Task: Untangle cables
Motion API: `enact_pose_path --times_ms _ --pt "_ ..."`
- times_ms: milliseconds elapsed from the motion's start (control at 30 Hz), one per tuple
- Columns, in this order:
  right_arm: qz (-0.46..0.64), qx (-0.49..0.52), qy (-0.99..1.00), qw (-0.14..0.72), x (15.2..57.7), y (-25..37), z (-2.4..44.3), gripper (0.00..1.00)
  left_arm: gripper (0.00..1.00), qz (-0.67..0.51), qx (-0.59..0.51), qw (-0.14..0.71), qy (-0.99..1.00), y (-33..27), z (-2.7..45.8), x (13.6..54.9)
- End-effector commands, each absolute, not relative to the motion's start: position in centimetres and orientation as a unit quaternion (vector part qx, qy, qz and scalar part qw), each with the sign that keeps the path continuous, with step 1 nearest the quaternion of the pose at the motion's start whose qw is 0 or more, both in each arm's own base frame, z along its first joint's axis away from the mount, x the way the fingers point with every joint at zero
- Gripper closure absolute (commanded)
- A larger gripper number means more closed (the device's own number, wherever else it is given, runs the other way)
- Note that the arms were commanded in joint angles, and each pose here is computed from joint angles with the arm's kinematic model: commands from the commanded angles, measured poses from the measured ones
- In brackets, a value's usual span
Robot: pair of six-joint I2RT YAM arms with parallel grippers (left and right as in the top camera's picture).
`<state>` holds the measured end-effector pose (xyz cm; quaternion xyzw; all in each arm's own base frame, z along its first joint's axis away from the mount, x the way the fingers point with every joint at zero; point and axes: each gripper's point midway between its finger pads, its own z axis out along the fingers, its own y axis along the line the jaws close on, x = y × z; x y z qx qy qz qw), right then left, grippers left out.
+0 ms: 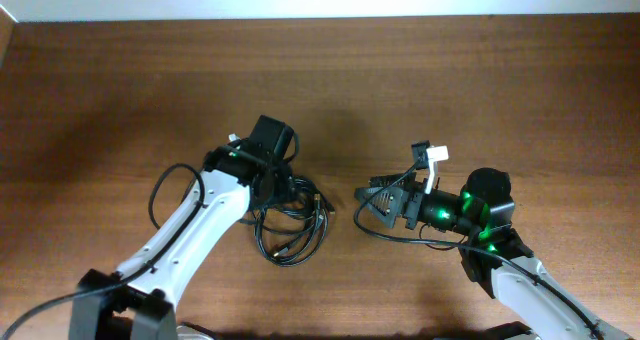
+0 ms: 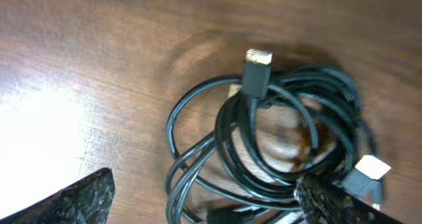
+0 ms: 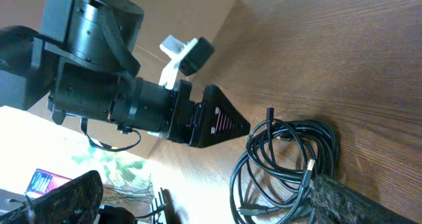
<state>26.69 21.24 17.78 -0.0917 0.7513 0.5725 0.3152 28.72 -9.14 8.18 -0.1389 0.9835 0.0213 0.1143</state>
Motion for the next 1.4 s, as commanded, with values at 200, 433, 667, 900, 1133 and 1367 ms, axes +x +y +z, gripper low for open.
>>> enact_pose_path --times_ms 200,433,667,900,1133,1367 --pt "0.567 -0.096 0.751 0.325 26.9 21.1 17.9 0.00 0.54 0.047 -0.138 0.026 0.989 -9.3 3.5 27.3" --pt "0.567 -0.096 0.751 0.326 26.9 21.1 17.9 0.00 0.58 0.038 -0.138 0.023 0.989 -9.6 3.4 27.3" --pt "0.565 -0.098 0.751 0.328 26.9 21.1 17.9 0.00 0.67 0.013 -0.186 -0.001 0.983 -10.5 2.1 26.0" --pt "0.565 -0.098 0.751 0.328 26.9 21.1 17.9 0.00 1.00 0.009 -0.189 0.002 0.982 -10.5 1.5 25.9" --pt "0.583 -0.158 0.732 0.317 25.3 21.8 18.5 0.00 1.00 -0.056 -0.049 0.113 0.991 -12.7 6.8 30.2" --pt "0.601 -0.182 0.724 0.285 24.8 22.5 20.2 0.01 1.00 -0.133 0.087 0.343 0.926 -14.4 20.2 32.3"
